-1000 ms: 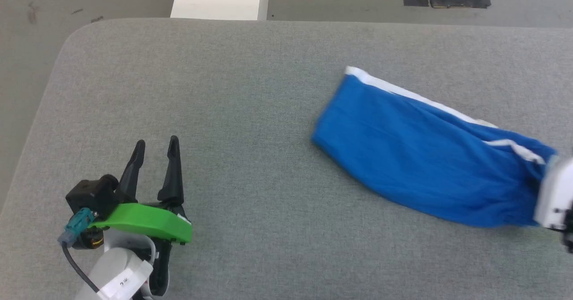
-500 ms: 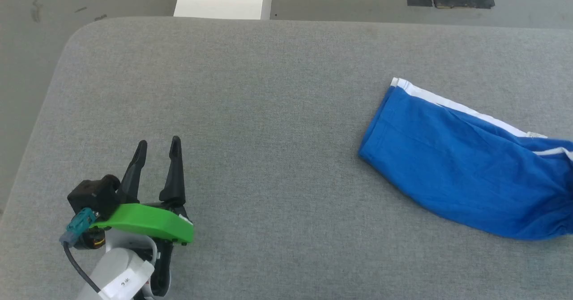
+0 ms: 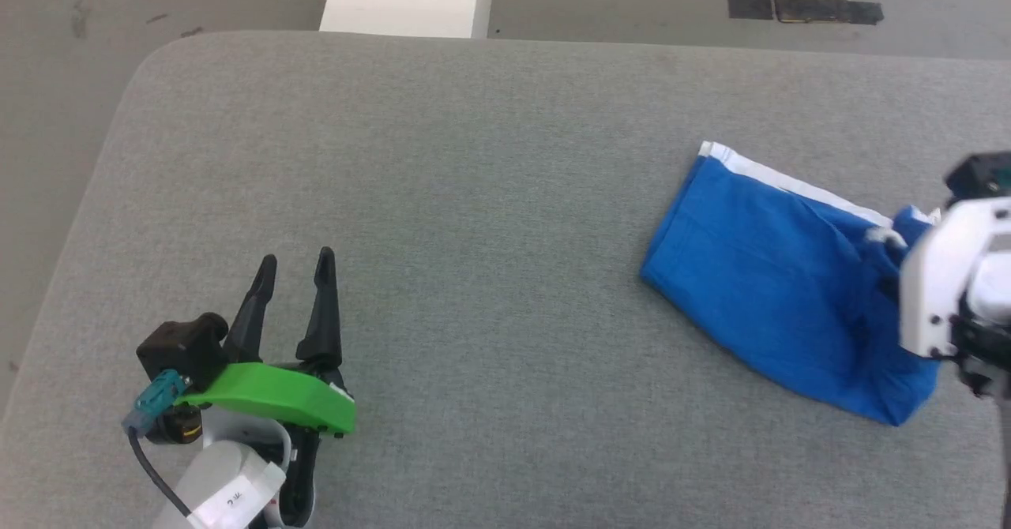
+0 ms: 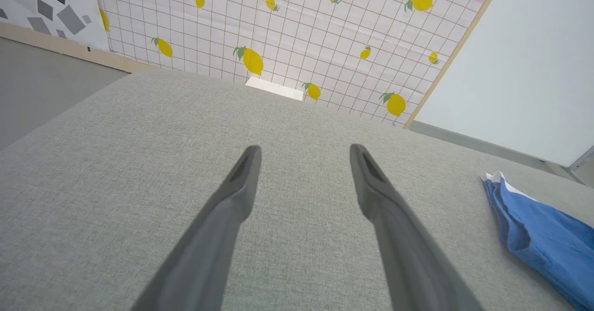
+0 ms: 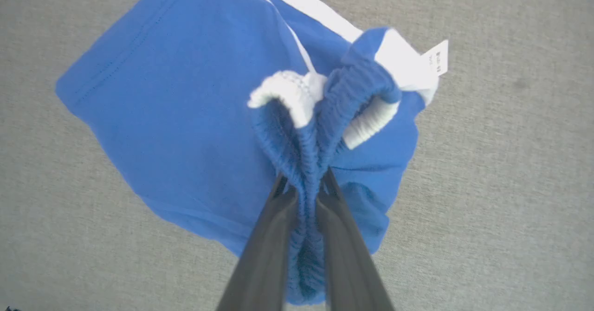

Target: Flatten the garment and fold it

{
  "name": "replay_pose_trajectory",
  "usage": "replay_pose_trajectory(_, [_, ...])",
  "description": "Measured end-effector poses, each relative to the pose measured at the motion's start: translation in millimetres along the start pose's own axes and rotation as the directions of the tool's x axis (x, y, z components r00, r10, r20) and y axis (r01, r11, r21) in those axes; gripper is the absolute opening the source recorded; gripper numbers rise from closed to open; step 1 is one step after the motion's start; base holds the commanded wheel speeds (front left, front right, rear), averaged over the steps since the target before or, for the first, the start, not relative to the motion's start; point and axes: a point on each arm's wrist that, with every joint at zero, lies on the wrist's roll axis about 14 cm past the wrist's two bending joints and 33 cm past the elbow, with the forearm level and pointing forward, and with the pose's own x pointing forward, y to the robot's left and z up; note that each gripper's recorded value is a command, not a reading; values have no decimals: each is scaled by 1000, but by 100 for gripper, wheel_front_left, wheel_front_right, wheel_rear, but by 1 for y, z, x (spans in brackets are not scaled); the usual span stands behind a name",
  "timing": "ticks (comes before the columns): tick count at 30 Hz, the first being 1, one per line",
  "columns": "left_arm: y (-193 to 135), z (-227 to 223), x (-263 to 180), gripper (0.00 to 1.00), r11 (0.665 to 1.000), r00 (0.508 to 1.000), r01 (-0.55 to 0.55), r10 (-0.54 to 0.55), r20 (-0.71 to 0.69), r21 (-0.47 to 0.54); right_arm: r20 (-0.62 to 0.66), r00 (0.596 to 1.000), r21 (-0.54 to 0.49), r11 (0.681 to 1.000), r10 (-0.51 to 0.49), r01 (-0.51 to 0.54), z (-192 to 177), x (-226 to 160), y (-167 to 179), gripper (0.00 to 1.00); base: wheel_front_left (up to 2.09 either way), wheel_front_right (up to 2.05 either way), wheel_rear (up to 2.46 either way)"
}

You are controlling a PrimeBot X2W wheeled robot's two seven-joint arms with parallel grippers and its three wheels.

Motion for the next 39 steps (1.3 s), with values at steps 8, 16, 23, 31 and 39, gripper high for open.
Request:
replay_pose_trajectory(8, [11,-7,-6,100,999,999,-32,32,-20,-6,59,990,-2,992,128,-128,32,26,57,0,0,0,0])
replay_pose_trajectory(16, [25,-16,-11,100,997,996,-73,72,-46,-9,74,985,17,987,156,-157,46,61,82,0,0,0,0])
replay_pose_trajectory(23, [34,-27,-11,100,994,992,-107,105,-73,-17,11,987,16,987,158,-158,39,91,94,0,0,0,0])
replay_pose_trajectory(31, [39,-32,-8,100,993,989,-120,117,-85,-21,5,985,-7,985,174,-174,41,104,107,100,0,0,0])
replay_pose_trajectory(39, [33,-23,-7,100,995,994,-95,94,-58,-22,58,971,-63,971,233,-229,51,82,126,100,0,0,0])
